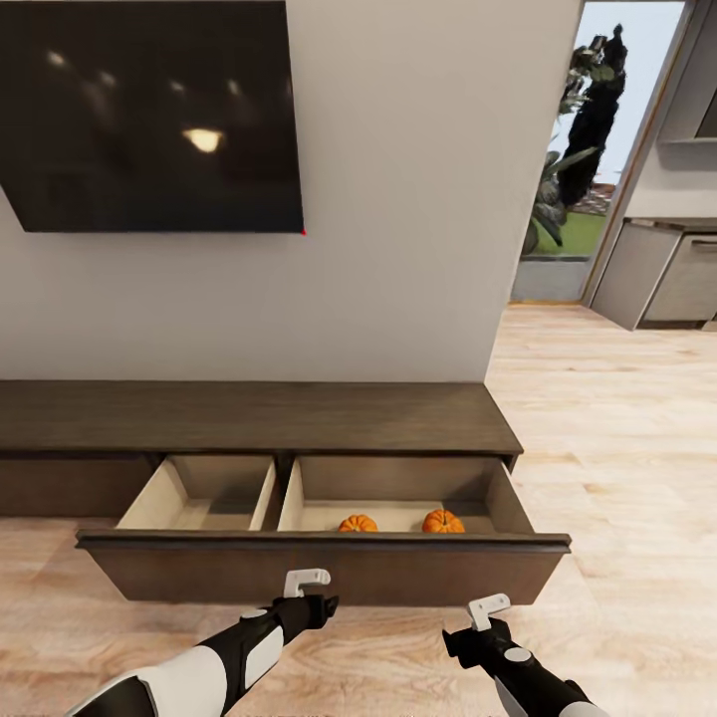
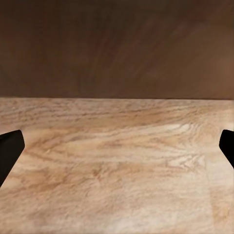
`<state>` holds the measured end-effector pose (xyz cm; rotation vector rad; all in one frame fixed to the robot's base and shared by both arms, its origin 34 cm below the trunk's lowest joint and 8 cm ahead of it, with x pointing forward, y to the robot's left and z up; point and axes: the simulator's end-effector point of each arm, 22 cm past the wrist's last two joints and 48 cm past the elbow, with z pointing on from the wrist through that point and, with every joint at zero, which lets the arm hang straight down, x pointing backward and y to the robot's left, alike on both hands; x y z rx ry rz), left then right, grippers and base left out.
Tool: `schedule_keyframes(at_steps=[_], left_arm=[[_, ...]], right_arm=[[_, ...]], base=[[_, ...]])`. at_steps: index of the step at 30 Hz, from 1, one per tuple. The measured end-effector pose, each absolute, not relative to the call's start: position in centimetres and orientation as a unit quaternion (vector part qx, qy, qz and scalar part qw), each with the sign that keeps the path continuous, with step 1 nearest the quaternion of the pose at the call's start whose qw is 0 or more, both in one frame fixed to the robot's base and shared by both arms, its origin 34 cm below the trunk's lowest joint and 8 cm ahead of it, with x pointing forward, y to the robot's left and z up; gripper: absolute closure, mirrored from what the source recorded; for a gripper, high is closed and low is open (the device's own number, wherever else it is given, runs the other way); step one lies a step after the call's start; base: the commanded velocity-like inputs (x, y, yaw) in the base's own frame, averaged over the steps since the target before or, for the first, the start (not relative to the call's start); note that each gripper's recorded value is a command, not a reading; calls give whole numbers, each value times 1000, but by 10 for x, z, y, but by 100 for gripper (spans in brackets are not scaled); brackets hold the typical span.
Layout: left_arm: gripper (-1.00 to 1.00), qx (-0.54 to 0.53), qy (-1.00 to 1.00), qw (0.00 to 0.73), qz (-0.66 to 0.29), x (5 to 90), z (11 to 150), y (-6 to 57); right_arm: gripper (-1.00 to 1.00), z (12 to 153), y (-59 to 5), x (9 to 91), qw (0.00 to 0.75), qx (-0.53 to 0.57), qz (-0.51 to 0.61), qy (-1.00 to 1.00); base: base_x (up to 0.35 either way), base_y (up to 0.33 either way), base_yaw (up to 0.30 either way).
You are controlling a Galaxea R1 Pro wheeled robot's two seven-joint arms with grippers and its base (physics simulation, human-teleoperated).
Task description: Place each of the two pumpkins and all three candles from the living room inside a cabinet in the living room (use any cabinet), then make sure every cabinet is closed, and position the cauldron so it is next to a table in the living room.
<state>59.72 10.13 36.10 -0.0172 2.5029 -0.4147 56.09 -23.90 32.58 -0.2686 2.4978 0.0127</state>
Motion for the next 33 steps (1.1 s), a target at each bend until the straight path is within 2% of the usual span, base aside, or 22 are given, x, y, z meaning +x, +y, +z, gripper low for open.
schedule_keyframes(at_steps=[33], left_arm=[[-100, -17, 945, 287, -156, 590, 338, 107]], right_arm=[[-100, 307, -240, 557, 311, -101, 6, 945]], base=[[0, 0, 0]])
